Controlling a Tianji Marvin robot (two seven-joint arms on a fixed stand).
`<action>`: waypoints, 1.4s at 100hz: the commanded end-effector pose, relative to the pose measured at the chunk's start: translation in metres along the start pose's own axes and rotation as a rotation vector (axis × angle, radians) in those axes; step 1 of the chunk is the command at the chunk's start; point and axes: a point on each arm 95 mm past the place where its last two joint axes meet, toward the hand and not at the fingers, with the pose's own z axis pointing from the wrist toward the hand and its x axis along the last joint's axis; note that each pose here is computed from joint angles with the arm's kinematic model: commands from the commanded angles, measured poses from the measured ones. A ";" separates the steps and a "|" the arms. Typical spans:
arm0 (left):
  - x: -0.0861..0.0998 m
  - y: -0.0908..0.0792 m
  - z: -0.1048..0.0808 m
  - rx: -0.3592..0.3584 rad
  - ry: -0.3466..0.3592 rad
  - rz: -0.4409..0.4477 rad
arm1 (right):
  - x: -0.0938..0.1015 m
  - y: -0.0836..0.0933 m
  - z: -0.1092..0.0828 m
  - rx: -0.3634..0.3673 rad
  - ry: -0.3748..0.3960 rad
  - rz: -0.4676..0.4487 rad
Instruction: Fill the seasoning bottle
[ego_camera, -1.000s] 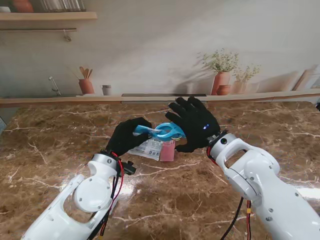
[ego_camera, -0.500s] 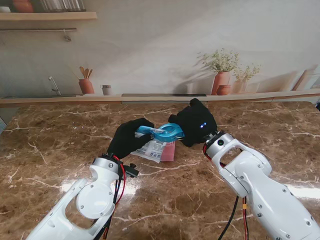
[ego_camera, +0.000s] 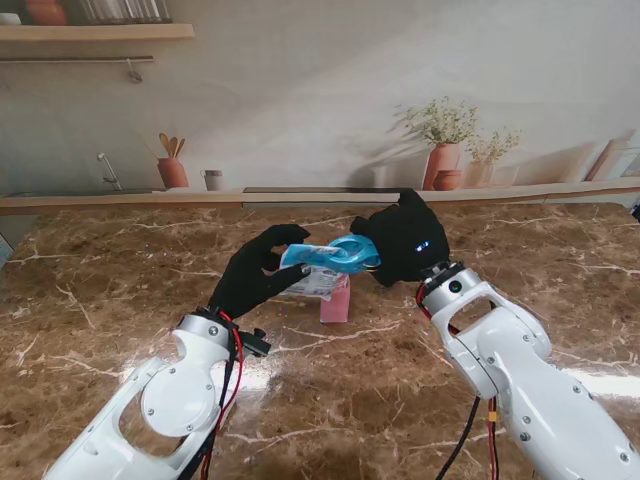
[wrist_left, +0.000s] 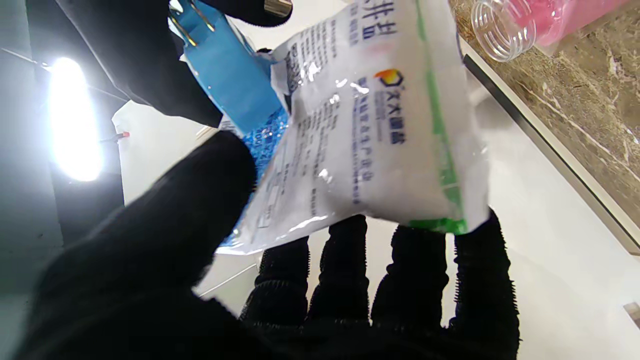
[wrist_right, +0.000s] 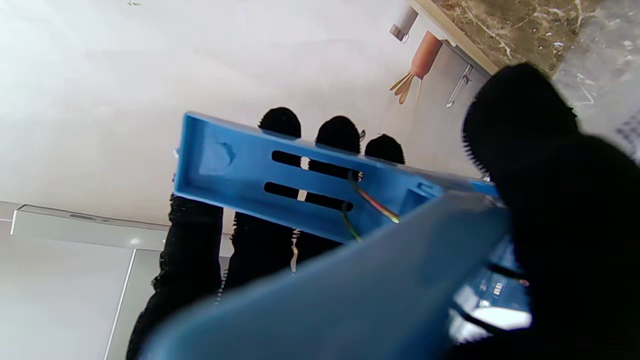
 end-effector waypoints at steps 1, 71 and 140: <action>-0.002 0.000 -0.002 -0.018 0.005 0.006 | 0.000 0.006 -0.001 -0.011 -0.015 0.007; -0.001 0.004 0.007 -0.074 -0.011 -0.024 | 0.006 0.025 -0.007 -0.088 -0.020 0.032; -0.008 0.003 0.011 -0.046 0.013 -0.100 | -0.008 0.006 -0.018 0.061 -0.053 -0.086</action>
